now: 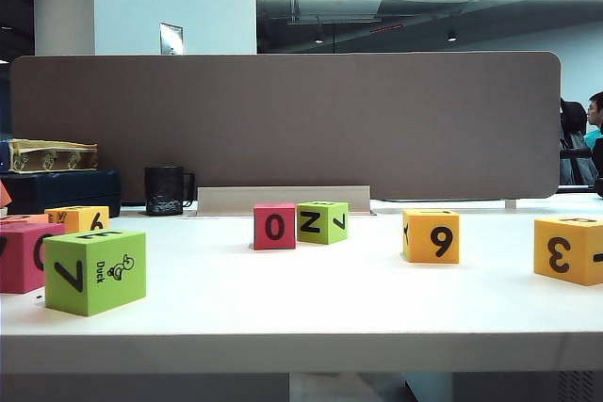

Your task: Select the appropriate blocks from the scattered letter blocks on the table and arrange them in a row to spell out "DEEP".

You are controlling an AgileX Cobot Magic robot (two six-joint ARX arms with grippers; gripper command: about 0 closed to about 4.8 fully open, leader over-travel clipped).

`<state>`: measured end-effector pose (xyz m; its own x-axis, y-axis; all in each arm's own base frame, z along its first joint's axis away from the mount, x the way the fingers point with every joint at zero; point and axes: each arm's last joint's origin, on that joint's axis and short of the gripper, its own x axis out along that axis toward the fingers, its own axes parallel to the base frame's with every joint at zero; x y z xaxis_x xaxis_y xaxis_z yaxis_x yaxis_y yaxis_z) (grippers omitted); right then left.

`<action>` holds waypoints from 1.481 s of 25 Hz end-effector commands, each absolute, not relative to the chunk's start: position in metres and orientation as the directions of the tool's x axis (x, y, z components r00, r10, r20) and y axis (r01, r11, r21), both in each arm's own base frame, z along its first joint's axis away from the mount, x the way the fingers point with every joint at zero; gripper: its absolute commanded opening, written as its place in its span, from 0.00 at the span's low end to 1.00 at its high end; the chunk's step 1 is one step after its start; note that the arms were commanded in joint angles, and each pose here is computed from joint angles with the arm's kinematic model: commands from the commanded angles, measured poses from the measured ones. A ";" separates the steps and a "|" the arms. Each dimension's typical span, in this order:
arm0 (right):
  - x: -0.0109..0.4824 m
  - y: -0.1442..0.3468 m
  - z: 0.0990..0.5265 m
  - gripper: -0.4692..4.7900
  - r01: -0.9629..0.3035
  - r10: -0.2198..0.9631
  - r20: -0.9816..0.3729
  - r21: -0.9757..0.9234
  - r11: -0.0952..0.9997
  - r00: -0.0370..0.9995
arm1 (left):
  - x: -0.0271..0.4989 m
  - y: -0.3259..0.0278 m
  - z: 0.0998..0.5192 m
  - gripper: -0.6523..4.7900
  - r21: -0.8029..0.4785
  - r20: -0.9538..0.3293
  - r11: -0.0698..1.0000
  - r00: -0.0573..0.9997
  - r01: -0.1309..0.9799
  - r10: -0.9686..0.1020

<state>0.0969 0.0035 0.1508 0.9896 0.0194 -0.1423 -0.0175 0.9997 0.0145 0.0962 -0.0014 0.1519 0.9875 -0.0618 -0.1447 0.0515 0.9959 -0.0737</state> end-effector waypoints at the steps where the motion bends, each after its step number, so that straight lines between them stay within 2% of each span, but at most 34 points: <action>1: 0.096 0.004 0.159 0.09 -0.022 0.024 -0.082 0.021 1.000 0.996 | 0.095 -0.003 0.162 0.11 -0.170 -0.098 0.982 0.990 0.087 -0.105; 5: 0.093 0.003 0.175 0.09 -0.020 0.021 -0.039 0.025 0.999 0.999 | 0.092 -0.004 0.178 0.11 -0.201 -0.051 0.970 0.988 0.136 -0.149; 17: 0.074 0.003 0.237 0.09 -0.022 0.022 -0.017 0.025 0.999 1.000 | 0.080 -0.004 0.216 0.11 -0.184 0.036 0.970 0.987 0.158 -0.154; 28: 0.079 0.004 0.315 0.09 -0.046 0.051 -0.183 0.027 0.999 0.982 | 0.079 -0.004 0.259 0.11 -0.179 0.061 0.970 0.986 0.165 -0.157; 32: 0.090 0.004 0.355 0.09 -0.045 0.050 -0.234 0.027 0.999 0.971 | 0.089 -0.006 0.283 0.11 -0.112 0.027 0.967 0.974 0.229 -0.227; 37: 0.106 0.005 0.386 0.09 -0.043 0.049 -0.329 0.027 0.999 0.943 | 0.110 -0.006 0.311 0.11 -0.117 -0.066 0.965 0.968 0.233 -0.242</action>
